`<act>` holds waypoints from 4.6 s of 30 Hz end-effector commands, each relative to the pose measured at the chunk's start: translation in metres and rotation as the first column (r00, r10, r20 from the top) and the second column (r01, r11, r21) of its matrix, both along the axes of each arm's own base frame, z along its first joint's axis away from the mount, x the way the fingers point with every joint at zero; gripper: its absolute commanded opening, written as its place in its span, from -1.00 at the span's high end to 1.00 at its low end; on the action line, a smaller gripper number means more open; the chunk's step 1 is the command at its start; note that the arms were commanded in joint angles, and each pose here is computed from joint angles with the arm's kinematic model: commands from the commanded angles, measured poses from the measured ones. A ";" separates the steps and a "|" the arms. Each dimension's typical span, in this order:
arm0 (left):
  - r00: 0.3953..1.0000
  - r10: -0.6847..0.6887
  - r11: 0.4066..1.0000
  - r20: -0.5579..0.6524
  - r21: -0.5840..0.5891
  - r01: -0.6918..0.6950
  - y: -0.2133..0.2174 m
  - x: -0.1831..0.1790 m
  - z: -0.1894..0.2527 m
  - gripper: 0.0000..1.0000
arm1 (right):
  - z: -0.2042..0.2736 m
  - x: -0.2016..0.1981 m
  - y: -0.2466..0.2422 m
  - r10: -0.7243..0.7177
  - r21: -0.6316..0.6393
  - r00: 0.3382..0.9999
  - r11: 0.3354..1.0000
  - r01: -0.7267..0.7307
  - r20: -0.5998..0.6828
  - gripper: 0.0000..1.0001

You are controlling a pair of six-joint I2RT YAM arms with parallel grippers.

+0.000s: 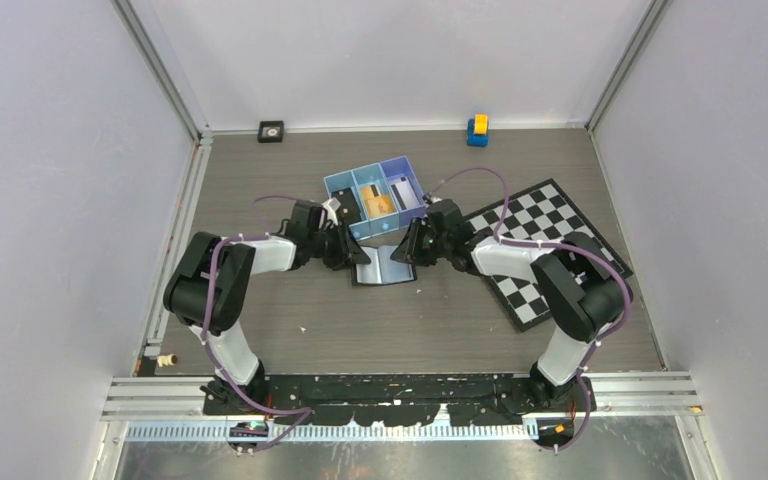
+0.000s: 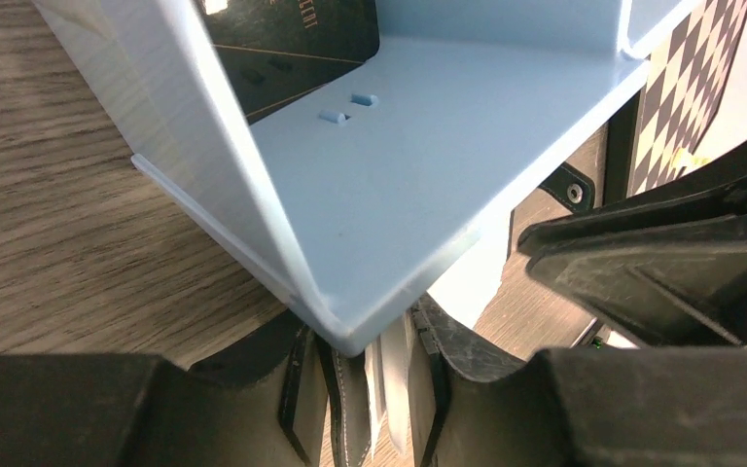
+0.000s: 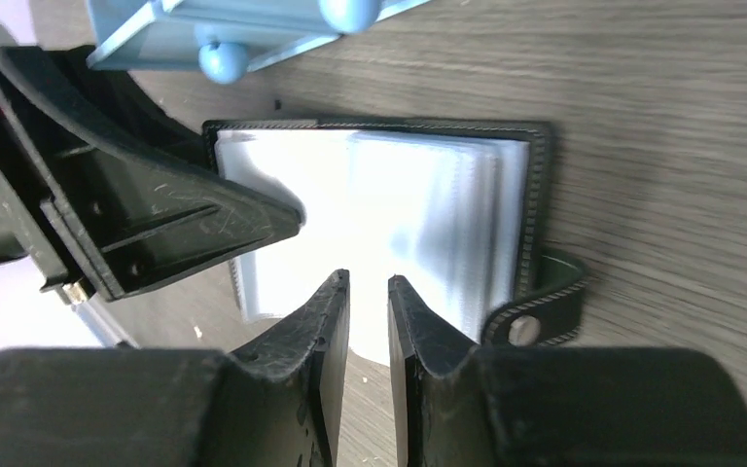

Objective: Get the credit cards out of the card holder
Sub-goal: Remove the credit card from the card holder.

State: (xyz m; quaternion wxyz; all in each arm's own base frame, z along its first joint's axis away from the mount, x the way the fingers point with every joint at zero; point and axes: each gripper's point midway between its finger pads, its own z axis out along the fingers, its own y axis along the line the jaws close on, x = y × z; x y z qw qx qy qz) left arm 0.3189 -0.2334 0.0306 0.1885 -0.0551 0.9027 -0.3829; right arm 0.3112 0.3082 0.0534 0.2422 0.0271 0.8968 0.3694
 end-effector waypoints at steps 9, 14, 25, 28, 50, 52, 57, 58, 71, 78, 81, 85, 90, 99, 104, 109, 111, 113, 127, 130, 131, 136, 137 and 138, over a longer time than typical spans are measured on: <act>1.000 -0.017 1.000 0.026 -0.020 0.017 -0.005 0.005 0.008 0.32 | -0.010 0.016 -0.026 -0.070 -0.187 0.998 0.980 0.070 0.005 0.35; 0.999 -0.019 1.000 0.026 -0.022 0.019 -0.006 0.004 0.008 0.32 | -0.012 0.011 -0.011 -0.017 -0.125 1.000 0.992 0.014 -0.022 0.34; 0.999 -0.040 0.998 0.023 -0.036 0.041 -0.013 0.001 0.010 0.00 | 0.009 0.001 0.015 0.075 0.039 0.997 0.996 -0.075 0.007 0.42; 0.999 -0.046 0.998 0.023 -0.035 0.047 -0.014 0.000 0.010 -0.15 | 0.012 0.001 0.016 0.080 0.047 0.997 0.996 -0.081 0.012 0.43; 0.997 -0.082 0.987 0.003 -0.141 0.082 -0.031 -0.007 0.014 -0.36 | 0.034 -0.007 0.037 0.147 0.190 0.987 0.969 -0.158 0.073 0.76; 0.997 -0.081 0.987 -0.008 -0.136 0.080 -0.031 -0.007 0.011 -0.34 | 0.034 -0.006 0.037 0.145 0.192 0.987 0.969 -0.156 0.073 0.79; 0.996 -0.082 0.988 -0.019 -0.135 0.079 -0.031 -0.008 0.010 -0.31 | 0.032 -0.004 0.038 0.132 0.195 0.989 0.970 -0.142 0.064 0.92; 0.996 -0.084 0.987 -0.020 -0.137 0.080 -0.031 -0.009 0.011 -0.33 | 0.031 -0.002 0.038 0.125 0.196 0.990 0.971 -0.135 0.060 0.96; 0.991 -0.131 0.973 0.011 -0.188 0.131 -0.032 -0.032 0.031 -0.42 | 0.023 0.009 0.029 0.068 0.162 0.996 0.984 -0.076 0.057 0.96; 0.988 -0.155 0.975 0.010 -0.158 0.155 -0.034 -0.040 0.030 -0.47 | 0.020 0.012 0.025 0.054 0.175 0.998 0.983 -0.060 0.036 0.93; 0.986 -0.165 0.975 0.008 -0.148 0.165 -0.036 -0.043 0.029 -0.48 | 0.024 0.011 0.026 0.059 0.188 0.997 0.980 -0.066 0.043 0.92; 0.984 -0.180 0.975 0.002 -0.135 0.179 -0.038 -0.045 0.028 -0.50 | 0.028 0.009 0.029 0.074 0.214 0.996 0.973 -0.082 0.048 0.91; 0.986 -0.164 0.982 0.005 -0.092 0.164 -0.034 -0.039 0.022 -0.47 | 0.030 0.006 0.033 0.088 0.245 0.995 0.965 -0.096 0.041 0.91; 0.993 -0.119 0.979 0.013 -0.165 0.119 -0.028 -0.027 0.021 -0.48 | 0.030 0.001 0.029 0.073 0.249 0.997 0.966 -0.071 0.004 0.85; 0.995 -0.096 0.967 0.024 -0.236 0.099 -0.027 -0.022 0.026 -0.66 | 0.032 -0.003 0.031 0.079 0.270 0.997 0.960 -0.072 -0.015 0.52; 0.997 -0.061 0.960 0.036 -0.271 0.069 -0.019 -0.017 0.030 -0.61 | 0.039 -0.005 0.034 0.089 0.305 0.996 0.949 -0.081 -0.010 0.53; 0.998 -0.057 0.960 0.035 -0.274 0.064 -0.018 -0.016 0.030 -0.60 | 0.041 -0.006 0.036 0.096 0.324 0.995 0.942 -0.088 -0.008 0.57; 0.998 -0.053 0.959 0.033 -0.277 0.060 -0.017 -0.015 0.029 -0.60 | 0.043 -0.007 0.037 0.103 0.339 0.995 0.936 -0.092 -0.013 0.60; 0.999 -0.054 0.963 0.003 -0.264 0.053 -0.016 -0.016 0.023 -0.54 | 0.043 -0.009 0.048 0.145 0.382 0.989 0.916 -0.121 -0.034 0.77; 0.999 -0.053 0.967 -0.007 -0.248 0.050 -0.015 -0.017 0.020 -0.53 | 0.044 -0.008 0.046 0.135 0.373 0.990 0.921 -0.115 -0.029 0.73; 0.999 -0.050 0.969 -0.004 -0.242 0.048 -0.014 -0.016 0.019 -0.53 | 0.044 -0.007 0.043 0.129 0.349 0.991 0.930 -0.116 -0.017 0.65; 0.999 -0.036 0.984 0.007 -0.173 0.037 -0.006 -0.015 0.017 -0.53 | 0.019 0.006 0.002 -0.021 0.047 1.000 0.999 0.022 -0.017 0.12; 0.999 -0.031 0.988 0.010 -0.154 0.033 -0.004 -0.014 0.016 -0.53 | 0.015 0.007 -0.005 -0.040 0.003 0.999 0.999 0.040 -0.019 0.04; 1.000 -0.027 0.990 0.014 -0.135 0.029 -0.002 -0.014 0.015 -0.53 | 0.012 0.008 -0.008 -0.051 -0.026 0.998 0.998 0.051 -0.020 -0.03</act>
